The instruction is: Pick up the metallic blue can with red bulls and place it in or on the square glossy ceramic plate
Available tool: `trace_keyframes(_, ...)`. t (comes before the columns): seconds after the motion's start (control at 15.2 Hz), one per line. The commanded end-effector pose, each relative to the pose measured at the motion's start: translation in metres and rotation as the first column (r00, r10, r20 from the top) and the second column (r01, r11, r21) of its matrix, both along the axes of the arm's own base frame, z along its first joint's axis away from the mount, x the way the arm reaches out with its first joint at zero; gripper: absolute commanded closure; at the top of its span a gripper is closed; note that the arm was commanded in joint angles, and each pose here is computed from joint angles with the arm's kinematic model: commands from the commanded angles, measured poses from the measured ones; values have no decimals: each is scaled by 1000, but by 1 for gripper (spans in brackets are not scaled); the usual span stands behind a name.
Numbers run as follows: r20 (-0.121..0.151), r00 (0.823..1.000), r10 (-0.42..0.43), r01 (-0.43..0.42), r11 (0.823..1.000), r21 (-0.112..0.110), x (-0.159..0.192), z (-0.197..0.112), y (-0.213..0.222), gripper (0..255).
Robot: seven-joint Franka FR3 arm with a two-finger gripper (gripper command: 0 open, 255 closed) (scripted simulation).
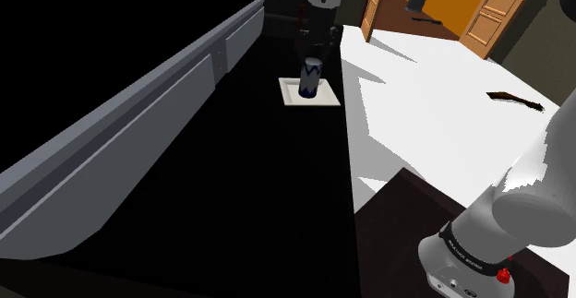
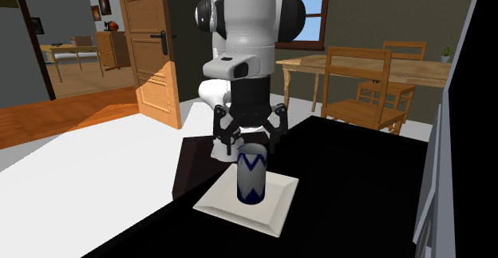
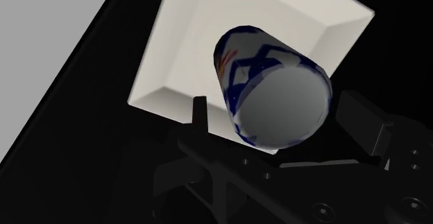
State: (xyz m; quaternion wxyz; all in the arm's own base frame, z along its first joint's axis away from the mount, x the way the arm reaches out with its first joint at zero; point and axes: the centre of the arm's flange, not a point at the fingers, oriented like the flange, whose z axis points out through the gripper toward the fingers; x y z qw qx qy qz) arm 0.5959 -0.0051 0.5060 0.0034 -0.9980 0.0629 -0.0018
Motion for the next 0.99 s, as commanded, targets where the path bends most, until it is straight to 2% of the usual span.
trace_keyframes(0.0,0,1000,0,0,1000,0,0,0,0,0)
trace_keyframes(0.13,0,1000,0,0,1000,0,0,0,0,0)
trace_keyframes(0.4,0,1000,0,0,1000,0,0,50,0,0)
trace_keyframes(0.92,0,1000,0,0,1000,0,0,50,0,0)
